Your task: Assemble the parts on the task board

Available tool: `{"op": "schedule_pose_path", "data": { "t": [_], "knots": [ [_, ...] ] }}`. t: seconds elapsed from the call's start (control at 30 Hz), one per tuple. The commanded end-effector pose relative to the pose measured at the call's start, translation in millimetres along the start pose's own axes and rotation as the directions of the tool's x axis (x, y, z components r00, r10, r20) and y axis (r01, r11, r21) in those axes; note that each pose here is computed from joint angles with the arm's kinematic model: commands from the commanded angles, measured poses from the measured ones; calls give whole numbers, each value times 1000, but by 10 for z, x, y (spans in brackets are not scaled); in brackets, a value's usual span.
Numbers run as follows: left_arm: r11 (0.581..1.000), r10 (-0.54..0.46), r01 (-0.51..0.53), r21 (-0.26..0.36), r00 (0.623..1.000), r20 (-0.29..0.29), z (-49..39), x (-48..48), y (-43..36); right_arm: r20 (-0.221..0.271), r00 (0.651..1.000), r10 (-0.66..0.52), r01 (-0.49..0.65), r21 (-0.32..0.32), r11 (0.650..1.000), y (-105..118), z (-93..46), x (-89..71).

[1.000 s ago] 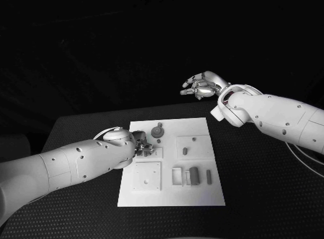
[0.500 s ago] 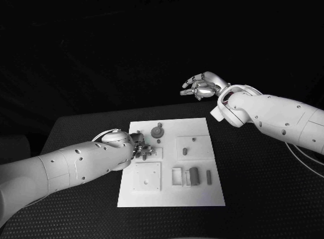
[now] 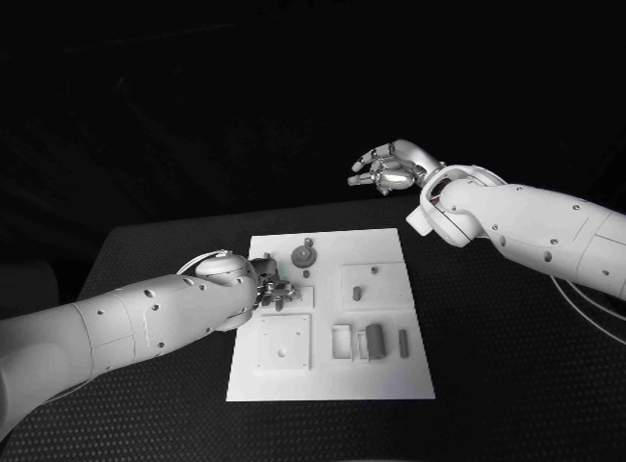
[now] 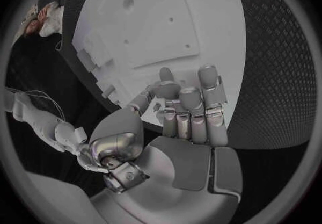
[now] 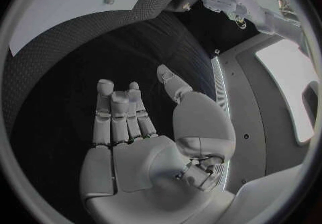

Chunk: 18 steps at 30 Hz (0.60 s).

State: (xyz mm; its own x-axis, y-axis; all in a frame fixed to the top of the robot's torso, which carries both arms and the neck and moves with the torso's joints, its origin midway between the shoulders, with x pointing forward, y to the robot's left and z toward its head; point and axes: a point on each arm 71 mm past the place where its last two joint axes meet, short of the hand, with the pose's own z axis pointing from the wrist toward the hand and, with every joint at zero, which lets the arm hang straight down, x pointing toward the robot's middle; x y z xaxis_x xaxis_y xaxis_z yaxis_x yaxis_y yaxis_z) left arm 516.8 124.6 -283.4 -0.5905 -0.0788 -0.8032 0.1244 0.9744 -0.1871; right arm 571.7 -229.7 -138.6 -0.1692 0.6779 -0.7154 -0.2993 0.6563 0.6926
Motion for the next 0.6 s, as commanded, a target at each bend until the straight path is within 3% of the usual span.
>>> {"op": "schedule_pose_path", "data": {
  "t": [0.03, 0.43, 0.6],
  "knots": [
    [999, -52, 52, -4, 998, -22, 8, 41, 23, -13, 1000, 3, -3, -5, 1000, 2, 1, 20],
    [991, -136, 136, -5, 991, 5, -27, -123, 30, -13, 1000, 4, -4, -1, 1000, -18, -4, 25],
    [983, -183, 183, -4, 983, 19, -70, -256, 81, -8, 1000, 3, -3, 4, 1000, -36, -10, 8]
  ]
}}
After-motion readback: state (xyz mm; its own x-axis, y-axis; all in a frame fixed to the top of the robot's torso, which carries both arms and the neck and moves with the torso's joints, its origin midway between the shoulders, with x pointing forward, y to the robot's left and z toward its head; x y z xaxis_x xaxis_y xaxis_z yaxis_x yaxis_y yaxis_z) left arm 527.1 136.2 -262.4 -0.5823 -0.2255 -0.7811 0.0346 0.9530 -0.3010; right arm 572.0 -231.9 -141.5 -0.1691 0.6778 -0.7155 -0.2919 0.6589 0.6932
